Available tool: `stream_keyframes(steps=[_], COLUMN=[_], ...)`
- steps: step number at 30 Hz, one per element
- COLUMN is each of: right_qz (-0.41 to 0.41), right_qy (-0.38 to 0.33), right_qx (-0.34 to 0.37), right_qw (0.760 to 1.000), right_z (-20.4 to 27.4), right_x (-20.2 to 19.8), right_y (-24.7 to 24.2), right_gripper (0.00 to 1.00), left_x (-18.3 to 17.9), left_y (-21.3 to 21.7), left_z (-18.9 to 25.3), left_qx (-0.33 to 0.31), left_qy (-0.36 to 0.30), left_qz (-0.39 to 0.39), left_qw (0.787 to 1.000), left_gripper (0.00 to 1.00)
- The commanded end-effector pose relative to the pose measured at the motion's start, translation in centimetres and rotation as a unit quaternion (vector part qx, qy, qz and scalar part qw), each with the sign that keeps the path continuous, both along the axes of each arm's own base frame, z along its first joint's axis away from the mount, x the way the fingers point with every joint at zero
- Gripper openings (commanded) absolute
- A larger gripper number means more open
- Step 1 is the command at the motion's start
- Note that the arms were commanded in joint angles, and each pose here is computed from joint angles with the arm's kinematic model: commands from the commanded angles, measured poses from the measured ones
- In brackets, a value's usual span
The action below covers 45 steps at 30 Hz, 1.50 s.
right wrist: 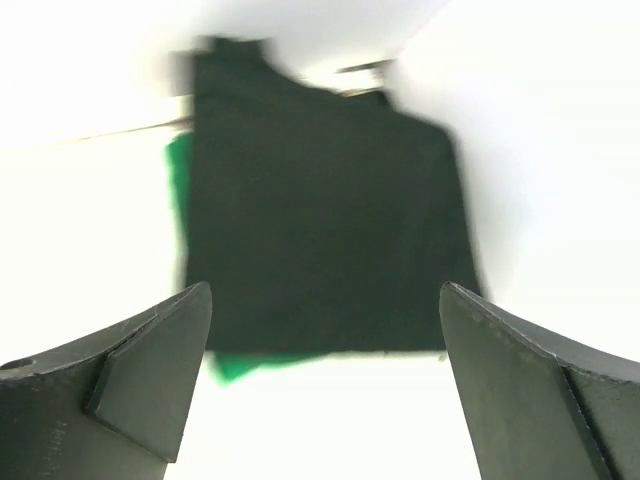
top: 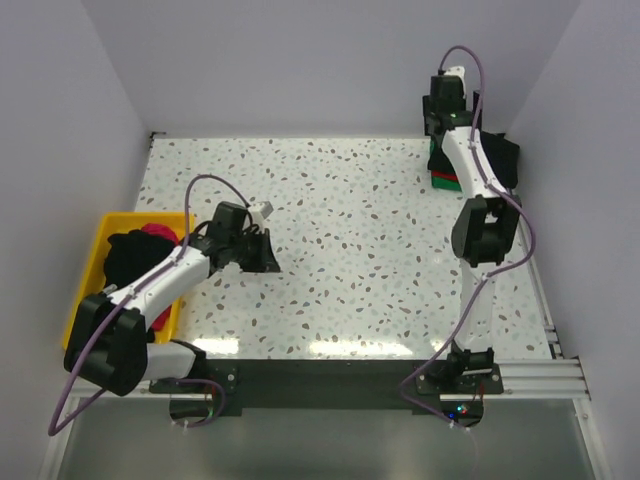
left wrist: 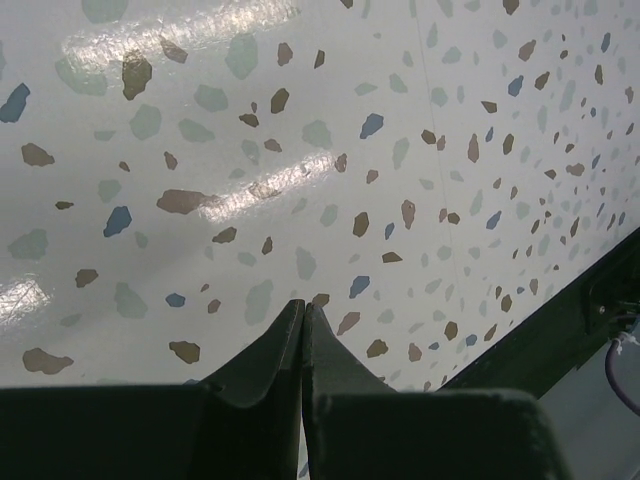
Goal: Fold and stack the t-shirts
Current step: Reset both grippers
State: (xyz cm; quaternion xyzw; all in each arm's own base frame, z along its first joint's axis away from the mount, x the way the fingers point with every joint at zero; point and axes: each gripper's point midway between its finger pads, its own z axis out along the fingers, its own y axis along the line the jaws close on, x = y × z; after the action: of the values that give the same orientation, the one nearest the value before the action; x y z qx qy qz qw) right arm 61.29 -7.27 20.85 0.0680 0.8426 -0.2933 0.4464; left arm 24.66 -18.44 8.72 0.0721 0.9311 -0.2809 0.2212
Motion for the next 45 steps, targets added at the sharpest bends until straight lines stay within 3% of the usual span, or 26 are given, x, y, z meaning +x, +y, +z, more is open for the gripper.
stream_keyframes(steps=[1,4,5,6,8,10,15,16,22,32,45], right_qz=[0.029,0.06,0.094,0.114,0.162,0.203,0.258,0.272,0.31,0.316,0.305], right_qy=[-0.064,-0.074,-0.044,-0.074,-0.05,-0.07,-0.047,-0.065,-0.041,-0.008,0.001], right_qx=[0.088,0.15,0.182,0.217,0.271,0.305,0.365,0.37,0.401,0.408,0.362], right_qw=[0.994,0.984,0.978,0.967,0.948,0.928,0.893,0.886,0.861,0.857,0.881], right_z=[6.2,7.3,4.9,7.6,5.7,8.2,7.1,8.7,7.7,6.2,4.2], right_x=[-3.7,-7.4,-8.8,-10.6,-13.2,-16.5,-23.8,-25.5,-32.1,-34.3,-34.5], right_y=[6.8,10.5,13.0,14.2,17.7,19.9,22.0,21.8,21.6,21.5,19.9], right_gripper=[0.99,0.99,0.99,0.99,0.99,0.99,0.99,0.99,0.99,0.99,0.99], left_x=[1.5,2.0,2.1,2.2,2.5,2.8,3.3,3.4,3.9,4.3,5.1], left_y=[-0.1,0.6,0.8,1.0,1.5,2.1,3.2,3.4,4.3,5.3,7.1], left_z=[2.3,2.4,2.4,2.5,2.8,3.2,3.3,3.3,3.6,4.6,5.5], left_qx=[-0.023,-0.024,-0.024,-0.026,-0.031,-0.032,-0.031,-0.031,-0.022,-0.024,-0.088], left_qy=[-0.046,-0.047,-0.049,-0.049,-0.055,-0.063,-0.067,-0.067,-0.075,-0.097,-0.104], left_qz=[-0.002,0.009,0.013,0.015,0.028,0.038,0.059,0.062,0.075,0.093,0.121], left_qw=[0.999,0.999,0.998,0.998,0.998,0.997,0.996,0.995,0.994,0.991,0.983], left_gripper=[0.07,0.07,0.07,0.07,0.07,0.07,0.09,0.09,0.09,0.1,0.12])
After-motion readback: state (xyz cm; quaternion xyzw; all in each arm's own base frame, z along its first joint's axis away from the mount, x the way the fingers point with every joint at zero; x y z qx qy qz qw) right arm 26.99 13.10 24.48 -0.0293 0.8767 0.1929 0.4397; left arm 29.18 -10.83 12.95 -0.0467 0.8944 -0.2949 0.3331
